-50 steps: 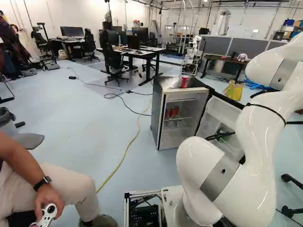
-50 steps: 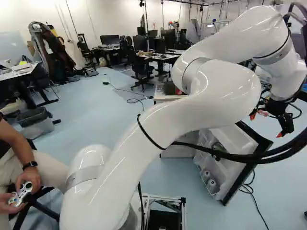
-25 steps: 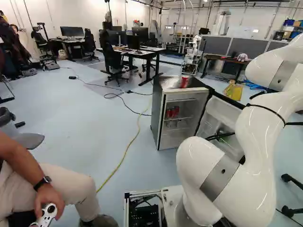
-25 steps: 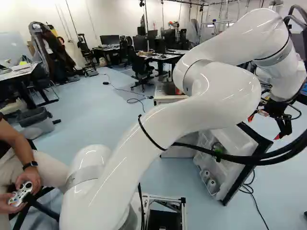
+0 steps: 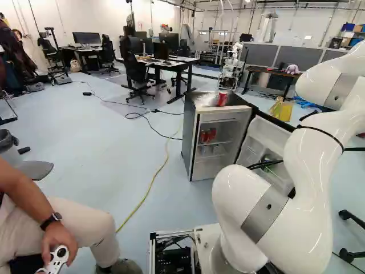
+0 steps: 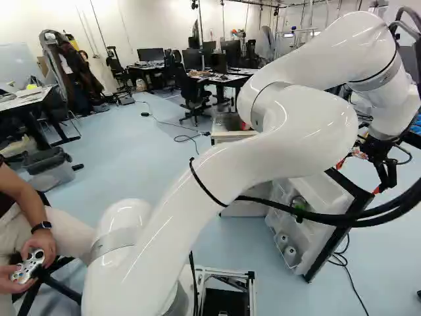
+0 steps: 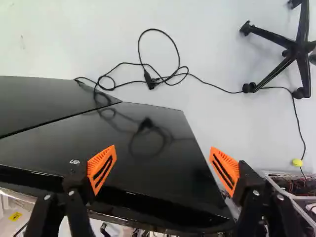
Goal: Grab a drink from the fridge
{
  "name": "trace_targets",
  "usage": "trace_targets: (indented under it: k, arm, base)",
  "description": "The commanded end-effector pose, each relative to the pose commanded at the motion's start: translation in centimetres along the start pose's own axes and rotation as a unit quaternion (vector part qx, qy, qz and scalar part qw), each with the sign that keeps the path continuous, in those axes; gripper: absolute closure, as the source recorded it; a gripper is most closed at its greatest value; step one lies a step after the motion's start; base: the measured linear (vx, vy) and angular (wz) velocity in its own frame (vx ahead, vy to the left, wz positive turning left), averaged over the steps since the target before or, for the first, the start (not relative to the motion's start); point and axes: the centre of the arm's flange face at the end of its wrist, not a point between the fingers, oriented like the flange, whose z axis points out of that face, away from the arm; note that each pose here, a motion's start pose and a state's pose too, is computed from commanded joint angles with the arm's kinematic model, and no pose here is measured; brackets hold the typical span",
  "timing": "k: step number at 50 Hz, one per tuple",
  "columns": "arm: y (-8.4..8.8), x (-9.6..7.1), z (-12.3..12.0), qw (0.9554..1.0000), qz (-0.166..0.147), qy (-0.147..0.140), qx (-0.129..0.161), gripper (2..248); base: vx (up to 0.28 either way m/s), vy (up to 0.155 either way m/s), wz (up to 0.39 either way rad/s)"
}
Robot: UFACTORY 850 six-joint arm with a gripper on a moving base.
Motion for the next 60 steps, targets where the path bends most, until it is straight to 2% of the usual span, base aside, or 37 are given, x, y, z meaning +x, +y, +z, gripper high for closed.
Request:
trace_targets:
  k: [32, 60]
  arm:
    - [0.1, -1.0, -0.1, 0.9984, 0.001, -0.056, 0.000, 3]
    - [0.4, -2.2, -0.2, 0.9941, 0.003, -0.109, 0.000, 3]
  base:
    - [0.000, 0.000, 0.000]
    - [0.000, 0.000, 0.000]
